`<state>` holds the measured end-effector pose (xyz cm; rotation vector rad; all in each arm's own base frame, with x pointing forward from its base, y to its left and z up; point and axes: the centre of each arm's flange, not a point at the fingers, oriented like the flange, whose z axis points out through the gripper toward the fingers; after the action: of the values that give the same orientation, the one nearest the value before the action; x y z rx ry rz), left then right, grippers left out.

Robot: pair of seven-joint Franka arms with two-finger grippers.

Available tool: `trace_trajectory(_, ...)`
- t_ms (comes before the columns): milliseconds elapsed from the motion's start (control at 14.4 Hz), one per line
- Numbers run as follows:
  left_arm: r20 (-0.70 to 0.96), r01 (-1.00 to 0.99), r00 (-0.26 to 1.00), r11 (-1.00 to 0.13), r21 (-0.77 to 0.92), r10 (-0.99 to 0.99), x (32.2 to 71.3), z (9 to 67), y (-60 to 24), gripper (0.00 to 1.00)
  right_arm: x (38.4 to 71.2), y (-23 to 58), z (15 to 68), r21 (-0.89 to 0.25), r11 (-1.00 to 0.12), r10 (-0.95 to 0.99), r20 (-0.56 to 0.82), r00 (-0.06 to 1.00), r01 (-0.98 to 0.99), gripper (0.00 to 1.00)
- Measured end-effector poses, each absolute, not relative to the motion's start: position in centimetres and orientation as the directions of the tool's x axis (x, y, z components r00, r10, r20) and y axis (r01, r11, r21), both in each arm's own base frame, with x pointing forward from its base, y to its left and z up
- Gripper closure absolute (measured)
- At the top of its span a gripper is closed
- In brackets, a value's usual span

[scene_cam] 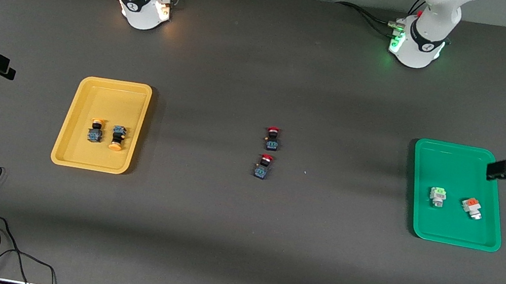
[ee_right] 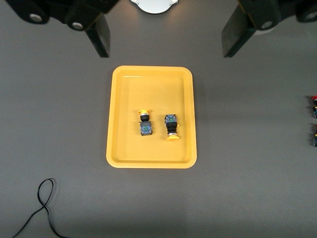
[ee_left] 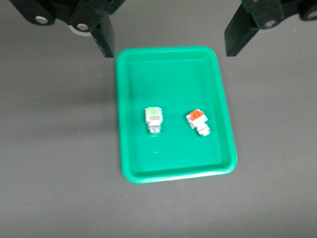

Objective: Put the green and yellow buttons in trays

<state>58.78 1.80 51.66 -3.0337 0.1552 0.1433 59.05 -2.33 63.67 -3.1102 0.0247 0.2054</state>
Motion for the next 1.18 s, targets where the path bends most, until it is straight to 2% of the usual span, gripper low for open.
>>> trace_trajectory(208,-0.075,-0.106,0.992,-0.991,-0.087,-0.099,58.1,55.5,-4.2,0.0,60.0,-3.4,62.3,-0.007,-1.0,0.004,-0.178,0.984,0.003,0.0)
trace_trajectory(485,-0.061,-0.113,0.992,-0.992,-0.046,-0.11,58.0,57.1,-6.7,0.0,60.7,-5.3,61.6,-0.011,-0.999,0.044,-0.231,0.972,0.043,0.0)
trace_trajectory(970,-0.052,-0.091,0.995,-0.995,-0.05,-0.088,58.1,57.7,-7.0,0.0,58.8,-3.5,63.6,0.005,-0.999,0.041,-0.221,0.974,0.044,0.0)
trace_trajectory(1177,-0.038,-0.085,0.996,-0.995,-0.053,-0.083,57.8,58.5,-6.7,0.0,56.7,-2.3,63.2,0.017,-0.999,0.047,-0.188,0.981,0.051,0.0)
